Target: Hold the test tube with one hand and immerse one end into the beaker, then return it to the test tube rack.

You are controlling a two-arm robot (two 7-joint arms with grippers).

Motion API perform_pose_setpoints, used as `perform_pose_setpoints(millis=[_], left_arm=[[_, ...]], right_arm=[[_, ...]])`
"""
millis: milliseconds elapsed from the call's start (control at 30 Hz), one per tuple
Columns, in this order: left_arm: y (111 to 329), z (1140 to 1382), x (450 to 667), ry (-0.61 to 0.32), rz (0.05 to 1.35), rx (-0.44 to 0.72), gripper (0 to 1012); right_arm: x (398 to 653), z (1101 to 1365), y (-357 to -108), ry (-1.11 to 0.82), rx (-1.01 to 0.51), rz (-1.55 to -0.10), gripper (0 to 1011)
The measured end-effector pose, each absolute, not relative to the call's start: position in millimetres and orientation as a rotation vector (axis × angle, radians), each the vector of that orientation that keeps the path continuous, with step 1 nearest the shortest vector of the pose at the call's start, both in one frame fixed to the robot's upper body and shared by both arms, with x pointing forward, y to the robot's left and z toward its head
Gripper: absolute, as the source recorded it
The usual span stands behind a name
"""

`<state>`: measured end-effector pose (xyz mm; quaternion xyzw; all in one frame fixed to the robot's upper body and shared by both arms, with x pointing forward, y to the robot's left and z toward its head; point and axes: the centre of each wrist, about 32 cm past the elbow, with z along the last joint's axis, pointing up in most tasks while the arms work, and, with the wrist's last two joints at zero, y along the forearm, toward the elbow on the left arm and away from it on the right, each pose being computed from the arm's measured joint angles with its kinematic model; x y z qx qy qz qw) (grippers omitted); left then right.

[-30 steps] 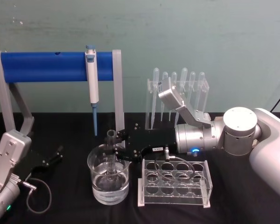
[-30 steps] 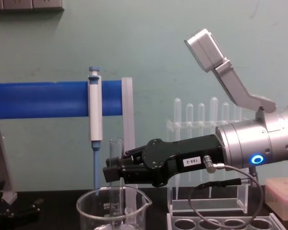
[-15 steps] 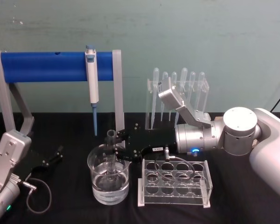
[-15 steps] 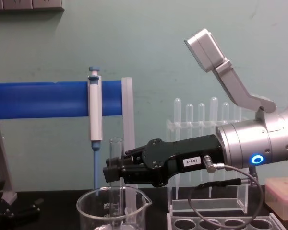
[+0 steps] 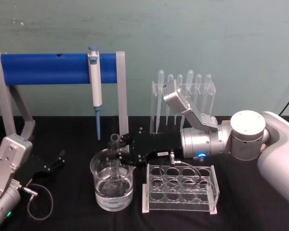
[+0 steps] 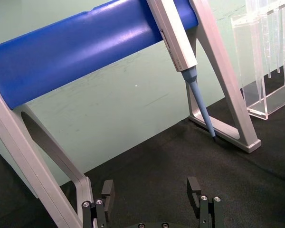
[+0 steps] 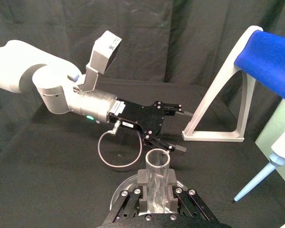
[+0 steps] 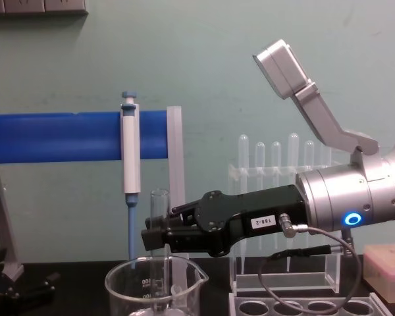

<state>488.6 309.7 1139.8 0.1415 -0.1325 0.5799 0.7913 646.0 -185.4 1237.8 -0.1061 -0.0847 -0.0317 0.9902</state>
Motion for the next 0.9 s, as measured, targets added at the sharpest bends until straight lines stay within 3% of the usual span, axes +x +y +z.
perform_pose_setpoints(millis=[900], left_arm=[[309.7,1139.8,488.6,-0.285,1.248,0.304,1000]], right_arm=[[646.0,1237.8,-185.4,-0.17,-0.213,-0.064,226]])
